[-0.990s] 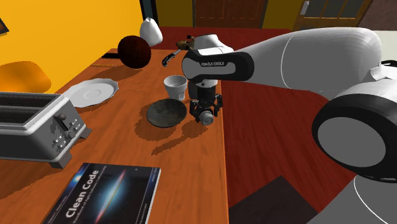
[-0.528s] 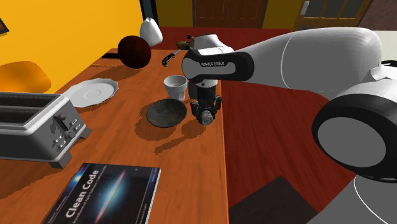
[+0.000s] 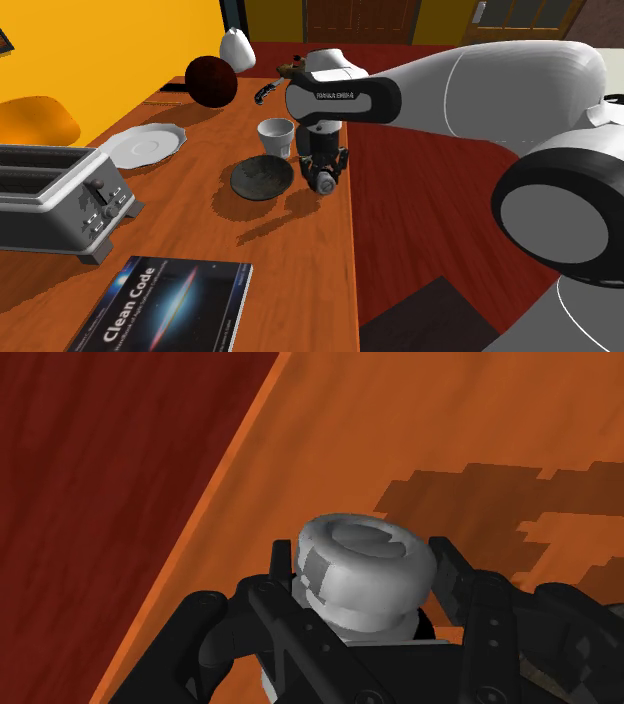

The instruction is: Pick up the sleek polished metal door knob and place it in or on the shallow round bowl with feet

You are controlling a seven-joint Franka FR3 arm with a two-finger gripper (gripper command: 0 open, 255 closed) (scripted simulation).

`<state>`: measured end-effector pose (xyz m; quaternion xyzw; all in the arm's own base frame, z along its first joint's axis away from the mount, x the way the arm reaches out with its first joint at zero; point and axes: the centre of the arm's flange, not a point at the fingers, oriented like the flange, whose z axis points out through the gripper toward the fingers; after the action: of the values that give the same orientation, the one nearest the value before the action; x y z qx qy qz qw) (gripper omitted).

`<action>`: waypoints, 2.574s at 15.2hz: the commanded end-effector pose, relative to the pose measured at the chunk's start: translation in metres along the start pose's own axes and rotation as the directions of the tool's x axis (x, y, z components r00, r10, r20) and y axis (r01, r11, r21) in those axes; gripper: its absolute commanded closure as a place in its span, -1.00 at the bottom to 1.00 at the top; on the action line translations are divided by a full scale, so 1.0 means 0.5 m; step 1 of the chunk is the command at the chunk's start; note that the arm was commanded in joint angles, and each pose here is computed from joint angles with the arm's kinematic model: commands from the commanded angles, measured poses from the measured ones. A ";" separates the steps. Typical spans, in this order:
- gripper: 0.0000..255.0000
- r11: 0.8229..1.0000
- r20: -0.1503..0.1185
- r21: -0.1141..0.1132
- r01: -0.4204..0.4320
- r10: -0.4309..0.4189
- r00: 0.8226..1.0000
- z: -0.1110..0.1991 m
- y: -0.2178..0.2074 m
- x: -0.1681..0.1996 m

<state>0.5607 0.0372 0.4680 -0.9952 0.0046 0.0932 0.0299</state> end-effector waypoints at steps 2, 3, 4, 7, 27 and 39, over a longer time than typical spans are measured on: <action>1.00 1.000 0.000 0.000 0.000 0.000 1.000 -0.030 -0.002 -0.007; 1.00 1.000 0.000 0.000 0.000 0.000 1.000 -0.040 -0.002 -0.009; 1.00 1.000 0.000 0.000 0.000 0.000 1.000 -0.051 -0.003 -0.011; 1.00 1.000 0.000 0.000 0.000 0.000 1.000 -0.082 -0.005 -0.017; 1.00 1.000 0.000 0.000 0.000 0.000 1.000 -0.226 -0.166 0.060; 1.00 1.000 0.000 0.000 0.000 0.000 1.000 -0.186 -0.302 0.162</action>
<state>0.6589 0.1826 0.5595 -0.9951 0.0046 0.0938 0.0297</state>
